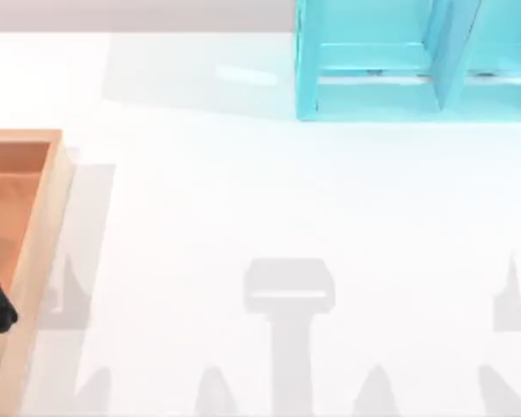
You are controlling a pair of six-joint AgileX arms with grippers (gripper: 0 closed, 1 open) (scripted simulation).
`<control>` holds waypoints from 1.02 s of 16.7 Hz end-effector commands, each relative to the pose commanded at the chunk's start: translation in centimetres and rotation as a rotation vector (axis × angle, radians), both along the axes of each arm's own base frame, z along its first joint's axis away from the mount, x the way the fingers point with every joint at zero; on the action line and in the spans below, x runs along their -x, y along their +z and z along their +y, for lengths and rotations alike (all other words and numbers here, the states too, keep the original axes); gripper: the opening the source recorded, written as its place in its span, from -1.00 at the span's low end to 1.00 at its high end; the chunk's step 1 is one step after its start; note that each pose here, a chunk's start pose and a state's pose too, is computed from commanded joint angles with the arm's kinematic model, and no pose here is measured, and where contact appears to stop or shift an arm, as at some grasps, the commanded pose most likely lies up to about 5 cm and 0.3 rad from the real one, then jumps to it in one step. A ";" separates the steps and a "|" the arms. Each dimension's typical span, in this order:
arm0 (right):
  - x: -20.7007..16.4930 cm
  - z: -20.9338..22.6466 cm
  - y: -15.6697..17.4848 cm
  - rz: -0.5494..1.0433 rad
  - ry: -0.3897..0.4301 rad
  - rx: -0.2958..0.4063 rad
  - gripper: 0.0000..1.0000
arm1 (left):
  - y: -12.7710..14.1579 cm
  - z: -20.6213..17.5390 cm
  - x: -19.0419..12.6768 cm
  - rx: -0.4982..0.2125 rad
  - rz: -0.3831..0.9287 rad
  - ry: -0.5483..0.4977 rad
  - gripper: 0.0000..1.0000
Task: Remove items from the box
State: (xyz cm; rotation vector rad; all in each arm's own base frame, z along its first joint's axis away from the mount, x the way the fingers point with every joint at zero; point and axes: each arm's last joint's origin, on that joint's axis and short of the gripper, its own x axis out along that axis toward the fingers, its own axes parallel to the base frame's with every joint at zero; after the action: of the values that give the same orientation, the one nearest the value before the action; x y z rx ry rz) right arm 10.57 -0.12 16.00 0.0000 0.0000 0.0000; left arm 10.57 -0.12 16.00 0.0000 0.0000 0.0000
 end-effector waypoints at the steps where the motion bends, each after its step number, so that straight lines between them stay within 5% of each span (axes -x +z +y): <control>1: 0.0 0.0 0.0 0.000 0.000 0.000 1.00 | 0.0 0.0 0.0 0.000 0.000 0.000 1.00; 8: 0.0 0.0 0.0 0.000 0.000 0.000 1.00 | 3.1 0.7 -0.5 -0.060 0.223 0.056 1.00; 17: 0.0 0.0 0.0 0.000 0.000 0.000 1.00 | 8.4 5.0 -8.4 -0.116 1.037 0.094 1.00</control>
State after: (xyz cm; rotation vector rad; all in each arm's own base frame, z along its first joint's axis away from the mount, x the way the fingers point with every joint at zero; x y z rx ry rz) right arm 10.57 -0.12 16.00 0.0000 0.0000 0.0000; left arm 18.96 4.85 24.40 0.1162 1.0365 0.0943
